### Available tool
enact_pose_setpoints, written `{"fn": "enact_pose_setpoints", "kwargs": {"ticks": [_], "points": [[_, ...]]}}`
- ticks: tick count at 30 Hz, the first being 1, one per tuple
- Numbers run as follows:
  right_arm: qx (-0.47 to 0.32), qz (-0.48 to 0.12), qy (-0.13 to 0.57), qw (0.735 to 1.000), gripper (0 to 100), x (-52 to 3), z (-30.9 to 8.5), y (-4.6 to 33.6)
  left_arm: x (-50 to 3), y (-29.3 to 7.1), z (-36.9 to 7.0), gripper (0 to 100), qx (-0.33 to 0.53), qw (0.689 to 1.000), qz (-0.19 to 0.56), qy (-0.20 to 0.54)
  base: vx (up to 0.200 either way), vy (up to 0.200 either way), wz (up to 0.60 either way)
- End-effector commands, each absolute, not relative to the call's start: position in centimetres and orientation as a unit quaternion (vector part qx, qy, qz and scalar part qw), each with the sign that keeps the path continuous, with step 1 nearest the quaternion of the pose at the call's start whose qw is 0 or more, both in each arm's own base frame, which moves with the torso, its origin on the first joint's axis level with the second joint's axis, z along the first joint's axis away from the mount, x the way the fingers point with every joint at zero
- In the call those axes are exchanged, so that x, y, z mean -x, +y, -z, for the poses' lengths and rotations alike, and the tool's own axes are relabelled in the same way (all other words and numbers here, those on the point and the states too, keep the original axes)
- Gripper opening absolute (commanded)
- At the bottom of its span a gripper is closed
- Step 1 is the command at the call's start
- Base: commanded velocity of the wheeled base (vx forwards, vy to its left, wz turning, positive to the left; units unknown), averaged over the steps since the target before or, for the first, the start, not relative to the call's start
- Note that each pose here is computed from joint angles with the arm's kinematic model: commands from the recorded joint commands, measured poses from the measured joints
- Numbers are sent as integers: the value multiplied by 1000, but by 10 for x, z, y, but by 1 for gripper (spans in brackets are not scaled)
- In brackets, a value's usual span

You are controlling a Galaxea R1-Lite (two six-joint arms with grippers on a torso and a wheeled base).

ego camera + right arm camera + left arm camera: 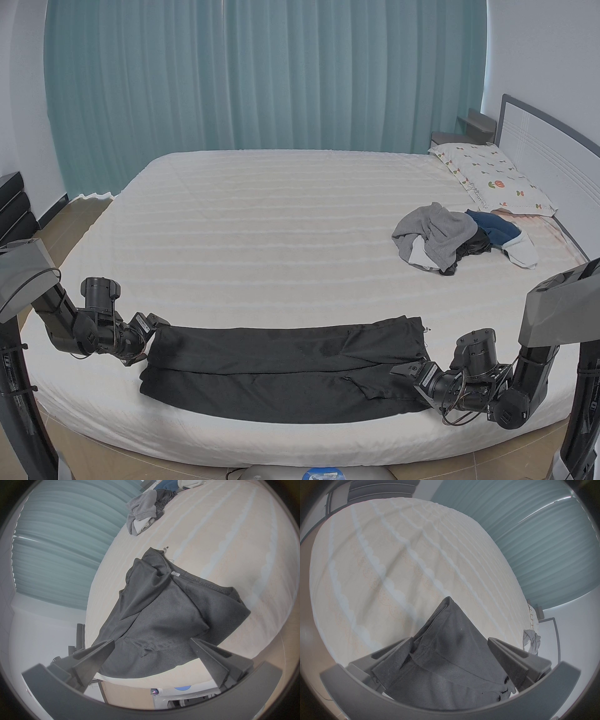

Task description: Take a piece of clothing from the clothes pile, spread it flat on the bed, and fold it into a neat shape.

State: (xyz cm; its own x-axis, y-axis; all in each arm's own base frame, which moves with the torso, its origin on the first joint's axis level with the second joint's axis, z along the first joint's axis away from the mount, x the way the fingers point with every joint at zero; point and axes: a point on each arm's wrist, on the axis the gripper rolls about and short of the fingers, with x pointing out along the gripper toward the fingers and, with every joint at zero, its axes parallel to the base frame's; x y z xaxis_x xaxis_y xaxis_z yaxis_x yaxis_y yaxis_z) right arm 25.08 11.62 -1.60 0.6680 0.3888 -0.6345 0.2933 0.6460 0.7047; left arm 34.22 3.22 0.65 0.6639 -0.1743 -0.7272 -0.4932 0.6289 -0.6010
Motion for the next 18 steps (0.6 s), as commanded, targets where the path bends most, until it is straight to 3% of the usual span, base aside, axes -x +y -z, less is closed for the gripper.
{"fn": "enact_pose_setpoints", "kwargs": {"ticks": [1,7,18], "points": [[-406,-30,412,815,100,-248,21,126,-343,32,-6,100,420,810,-99,398,0,0,0],[-380,-7,396,836,100,-248,38,138,-343,32,-6,100,420,810,-99,398,0,0,0],[-385,-10,384,839,100,-250,39,138,-343,32,-6,100,420,809,-99,399,0,0,0]]}}
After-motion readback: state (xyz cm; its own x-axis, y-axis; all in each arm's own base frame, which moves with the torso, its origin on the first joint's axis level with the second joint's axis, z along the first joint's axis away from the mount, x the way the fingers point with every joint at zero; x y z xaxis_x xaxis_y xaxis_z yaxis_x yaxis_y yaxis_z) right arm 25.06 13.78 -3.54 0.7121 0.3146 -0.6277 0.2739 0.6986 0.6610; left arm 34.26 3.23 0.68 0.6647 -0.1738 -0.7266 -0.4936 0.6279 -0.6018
